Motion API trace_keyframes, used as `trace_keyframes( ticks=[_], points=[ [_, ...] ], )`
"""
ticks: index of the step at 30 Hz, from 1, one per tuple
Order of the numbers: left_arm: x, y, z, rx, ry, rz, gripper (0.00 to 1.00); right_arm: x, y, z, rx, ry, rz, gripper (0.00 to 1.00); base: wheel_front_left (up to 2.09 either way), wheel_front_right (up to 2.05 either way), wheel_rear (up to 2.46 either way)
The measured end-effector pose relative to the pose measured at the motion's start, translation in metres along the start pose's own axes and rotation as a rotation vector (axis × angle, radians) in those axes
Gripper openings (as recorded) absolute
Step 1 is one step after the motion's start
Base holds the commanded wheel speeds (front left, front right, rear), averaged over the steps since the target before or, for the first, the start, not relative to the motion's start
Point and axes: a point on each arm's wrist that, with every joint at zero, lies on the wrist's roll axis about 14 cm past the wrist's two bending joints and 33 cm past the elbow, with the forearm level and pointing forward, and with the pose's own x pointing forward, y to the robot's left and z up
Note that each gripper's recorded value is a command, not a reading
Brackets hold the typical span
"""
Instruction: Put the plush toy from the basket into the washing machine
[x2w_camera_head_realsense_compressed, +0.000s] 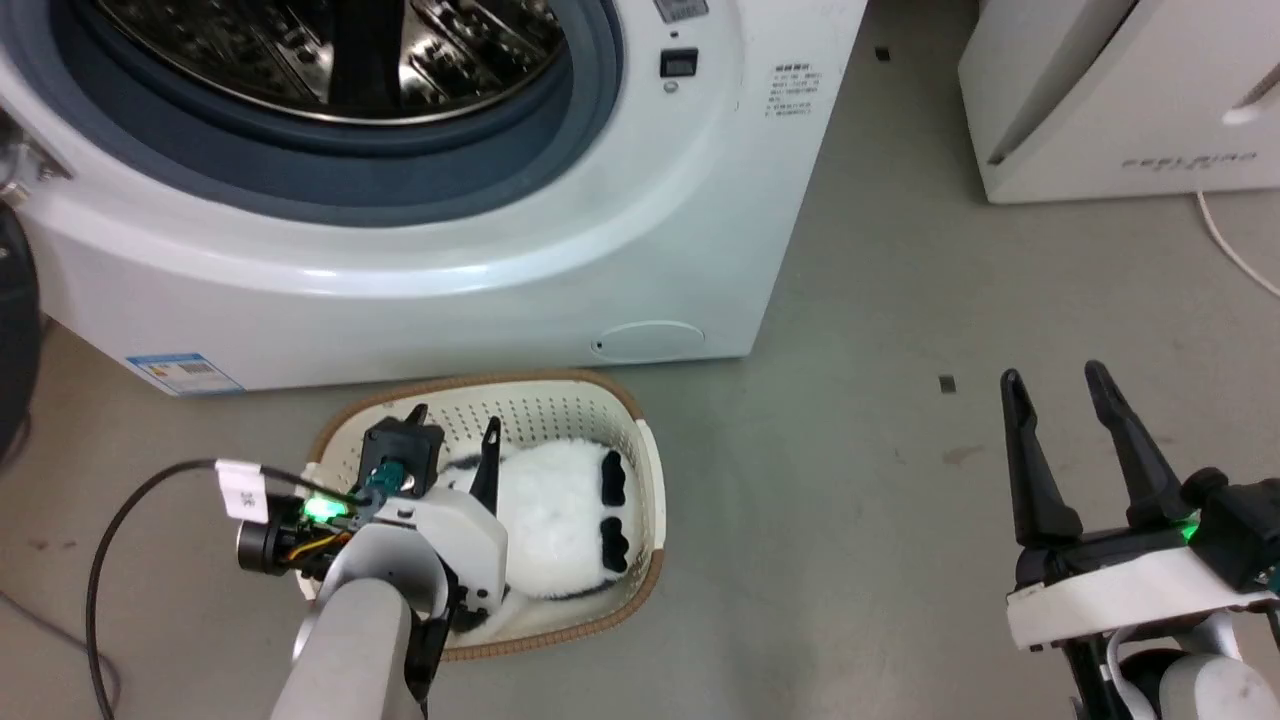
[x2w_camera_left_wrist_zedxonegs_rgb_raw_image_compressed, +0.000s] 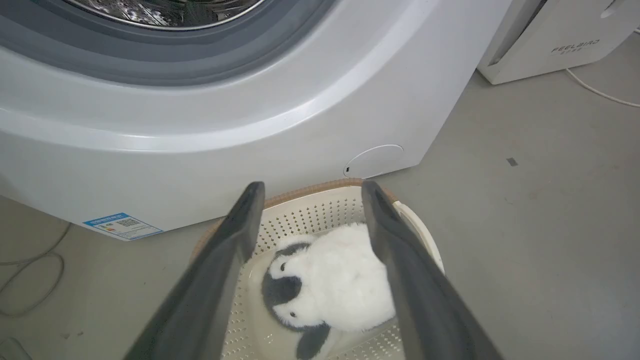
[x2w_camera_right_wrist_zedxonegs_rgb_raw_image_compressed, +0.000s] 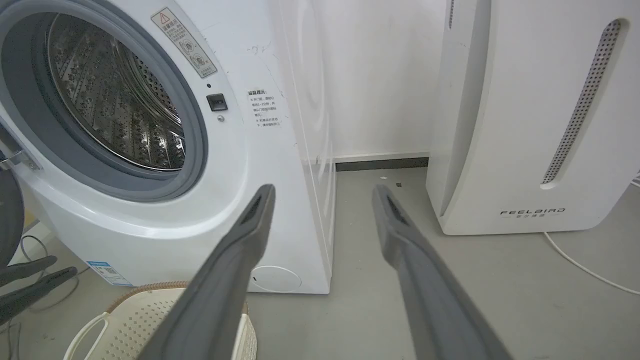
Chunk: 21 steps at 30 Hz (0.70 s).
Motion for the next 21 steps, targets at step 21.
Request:
trace_keyframes(
  ticks=[21],
  points=[
    [0.068,-0.019,-0.107,-0.018,0.446,-0.125,1.0,0.029,-0.028,-0.043,0.064,0.051,-0.072,1.0,0.0,0.0,0.0]
  ],
)
